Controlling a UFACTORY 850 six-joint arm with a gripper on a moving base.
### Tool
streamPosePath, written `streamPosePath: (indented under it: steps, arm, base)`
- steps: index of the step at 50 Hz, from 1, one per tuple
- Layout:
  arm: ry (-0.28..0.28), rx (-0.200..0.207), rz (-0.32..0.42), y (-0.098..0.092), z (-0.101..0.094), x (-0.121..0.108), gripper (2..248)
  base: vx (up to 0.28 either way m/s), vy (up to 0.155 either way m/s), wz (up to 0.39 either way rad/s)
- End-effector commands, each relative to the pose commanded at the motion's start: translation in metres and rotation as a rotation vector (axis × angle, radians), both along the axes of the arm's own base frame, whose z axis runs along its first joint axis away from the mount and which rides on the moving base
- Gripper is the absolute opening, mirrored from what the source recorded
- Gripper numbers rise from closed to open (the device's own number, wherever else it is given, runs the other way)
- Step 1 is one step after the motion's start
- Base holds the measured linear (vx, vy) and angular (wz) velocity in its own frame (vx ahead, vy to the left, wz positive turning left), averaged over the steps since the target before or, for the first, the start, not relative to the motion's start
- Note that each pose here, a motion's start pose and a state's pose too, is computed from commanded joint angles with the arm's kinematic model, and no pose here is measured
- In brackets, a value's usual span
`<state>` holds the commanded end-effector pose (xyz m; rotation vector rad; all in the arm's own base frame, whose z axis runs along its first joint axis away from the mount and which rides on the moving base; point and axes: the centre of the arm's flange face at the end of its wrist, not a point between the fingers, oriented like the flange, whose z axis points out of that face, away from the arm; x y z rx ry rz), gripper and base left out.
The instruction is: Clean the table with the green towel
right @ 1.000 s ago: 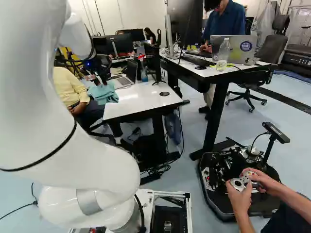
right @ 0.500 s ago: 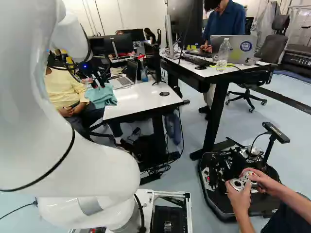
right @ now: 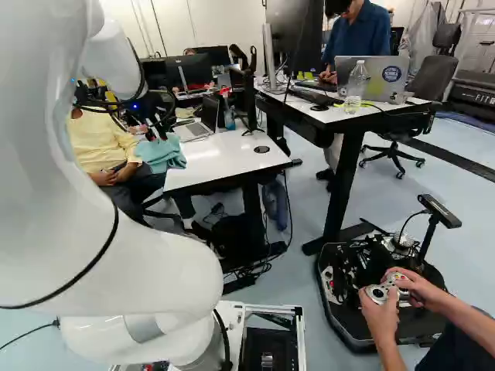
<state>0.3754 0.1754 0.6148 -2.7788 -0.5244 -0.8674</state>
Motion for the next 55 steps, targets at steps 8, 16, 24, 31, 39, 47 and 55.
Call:
streamPosePath:
  steps: [8,16,24,31,39,47,55]
  arm:
    - [0.002,-0.001,-0.018,-0.005,0.0,0.008,51]
    - [0.005,-0.002,-0.037,-0.008,0.001,0.022,51]
    - [0.008,-0.003,-0.052,-0.008,0.002,0.038,51]
    - [0.009,-0.008,-0.058,-0.007,0.002,0.052,51]
    - [0.007,-0.016,-0.057,-0.002,0.003,0.069,51]
    - [0.007,-0.018,-0.057,0.004,0.003,0.086,51]
    - [0.014,-0.021,-0.059,0.009,-0.001,0.102,51]
  base:
    - [0.0,0.0,0.0]
    - [0.0,0.0,0.0]
    - [0.0,0.0,0.0]
    - [0.0,0.0,0.0]
    - [0.0,0.0,0.0]
    - [0.0,0.0,0.0]
    - [0.0,0.0,0.0]
